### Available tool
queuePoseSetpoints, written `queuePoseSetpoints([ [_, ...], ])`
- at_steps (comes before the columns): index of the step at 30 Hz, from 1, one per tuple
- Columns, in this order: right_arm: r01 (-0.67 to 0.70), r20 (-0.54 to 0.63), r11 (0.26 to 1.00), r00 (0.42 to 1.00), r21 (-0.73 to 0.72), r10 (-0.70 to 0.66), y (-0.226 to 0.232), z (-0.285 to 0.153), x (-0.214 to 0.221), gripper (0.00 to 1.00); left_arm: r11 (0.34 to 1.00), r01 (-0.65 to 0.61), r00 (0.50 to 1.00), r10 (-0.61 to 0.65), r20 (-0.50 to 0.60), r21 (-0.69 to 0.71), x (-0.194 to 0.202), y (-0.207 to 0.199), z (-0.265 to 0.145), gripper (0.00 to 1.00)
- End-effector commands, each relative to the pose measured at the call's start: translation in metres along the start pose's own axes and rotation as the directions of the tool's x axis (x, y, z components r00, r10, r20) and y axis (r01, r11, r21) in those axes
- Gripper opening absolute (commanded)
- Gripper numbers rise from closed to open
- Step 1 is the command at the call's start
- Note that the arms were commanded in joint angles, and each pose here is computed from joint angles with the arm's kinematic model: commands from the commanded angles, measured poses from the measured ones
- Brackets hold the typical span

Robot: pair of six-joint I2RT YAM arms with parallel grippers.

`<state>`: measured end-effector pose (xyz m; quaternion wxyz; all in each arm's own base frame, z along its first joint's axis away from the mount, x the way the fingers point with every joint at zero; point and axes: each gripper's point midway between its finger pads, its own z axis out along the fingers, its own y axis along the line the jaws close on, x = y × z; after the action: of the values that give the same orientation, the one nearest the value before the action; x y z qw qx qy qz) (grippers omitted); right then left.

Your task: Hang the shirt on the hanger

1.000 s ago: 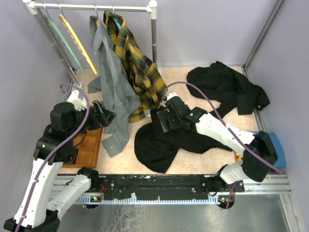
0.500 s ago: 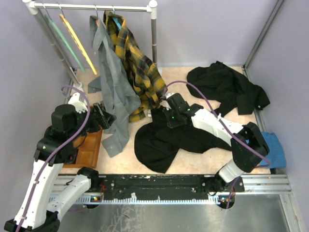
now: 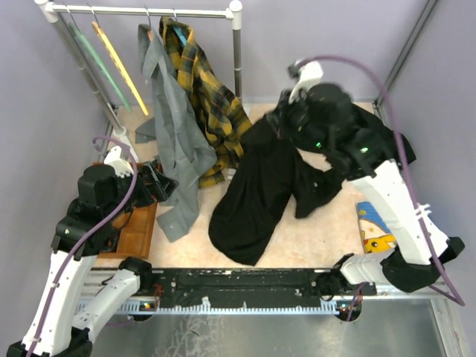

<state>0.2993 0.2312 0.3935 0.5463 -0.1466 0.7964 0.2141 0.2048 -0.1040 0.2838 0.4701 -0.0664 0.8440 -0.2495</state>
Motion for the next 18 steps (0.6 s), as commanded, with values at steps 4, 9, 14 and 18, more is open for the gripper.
queuePoseSetpoints([
  [4, 0.026, 0.308, 0.999, 0.951, -0.039, -0.013, 0.022, -0.069, -0.155, 0.00, 0.999, 0.017, 1.000, -0.018, 0.022, 0.032, -0.005, -0.007, -0.003, 0.99],
  [9, 0.008, 0.437, 0.993, 0.898, -0.121, 0.046, 0.039, -0.090, -0.200, 0.00, 0.999, 0.018, 0.999, -0.020, 0.040, 0.035, -0.007, -0.007, -0.007, 0.99],
  [14, -0.010, 0.470, 0.988, 0.879, -0.157, 0.083, 0.044, -0.092, -0.207, 0.00, 0.999, 0.014, 0.998, -0.016, 0.053, 0.037, -0.008, -0.008, -0.013, 0.99],
  [18, -0.019, 0.448, 0.989, 0.890, -0.147, 0.083, 0.042, -0.087, -0.201, 0.00, 0.999, 0.006, 0.998, -0.009, 0.059, 0.043, -0.007, -0.007, -0.015, 0.99],
])
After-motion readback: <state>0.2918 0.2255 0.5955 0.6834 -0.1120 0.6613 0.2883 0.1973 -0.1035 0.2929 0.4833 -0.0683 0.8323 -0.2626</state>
